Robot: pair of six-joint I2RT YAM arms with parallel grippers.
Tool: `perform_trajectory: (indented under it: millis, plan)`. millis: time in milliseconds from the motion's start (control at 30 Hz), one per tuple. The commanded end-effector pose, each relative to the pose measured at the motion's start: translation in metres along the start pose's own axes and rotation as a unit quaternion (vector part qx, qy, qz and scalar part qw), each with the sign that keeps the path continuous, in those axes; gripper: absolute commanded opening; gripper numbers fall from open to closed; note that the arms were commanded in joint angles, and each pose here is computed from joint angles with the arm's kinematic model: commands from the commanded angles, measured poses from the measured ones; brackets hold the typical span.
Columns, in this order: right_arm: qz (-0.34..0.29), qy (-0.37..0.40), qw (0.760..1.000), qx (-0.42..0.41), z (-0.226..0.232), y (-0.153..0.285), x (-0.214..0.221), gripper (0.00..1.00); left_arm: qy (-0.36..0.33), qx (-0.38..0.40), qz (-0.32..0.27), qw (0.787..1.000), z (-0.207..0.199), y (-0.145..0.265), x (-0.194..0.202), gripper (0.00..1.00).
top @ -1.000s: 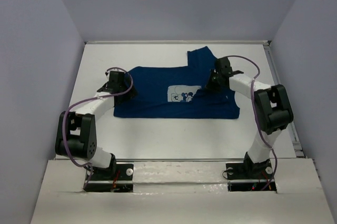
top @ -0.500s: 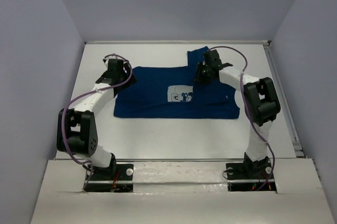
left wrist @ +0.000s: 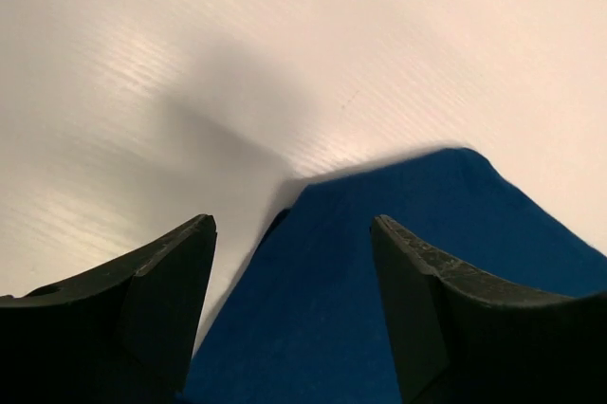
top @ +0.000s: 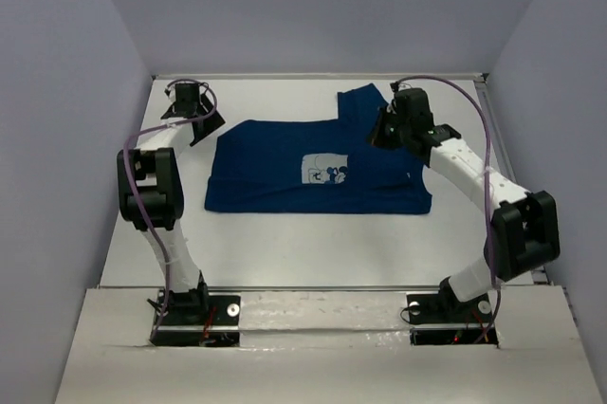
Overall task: Fold and stack the t-shirts
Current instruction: Grap the side of the flattened tshirt furthest away from the robot with both arms
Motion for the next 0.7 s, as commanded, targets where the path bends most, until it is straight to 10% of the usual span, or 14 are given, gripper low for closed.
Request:
perform_trajectory:
  millis: [0, 467, 667]
  plan:
    - [0.019, -0.009, 0.999, -0.032, 0.000, 0.022, 0.021, 0.00, -0.027, 0.058, 0.022, 0.998, -0.021, -0.021, -0.011, 0.64]
    - [0.049, -0.023, 0.997, -0.047, -0.001, 0.038, 0.052, 0.01, -0.027, 0.132, 0.069, 0.988, -0.030, -0.049, 0.022, 0.54]
    - [0.052, -0.017, 0.997, -0.054, 0.005, 0.038, 0.050, 0.01, -0.020, 0.159, 0.044, 0.986, -0.039, -0.034, 0.013, 0.10]
Point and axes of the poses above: each gripper's point midway between its finger pads, its own y axis back along the fingers, its own z axis along the line the jaws close on, x = y × z, the point moved 8 cm from there along y, back along the fingers, and after that the axes turned 12 degrees about -y, right-handed, at the moved point
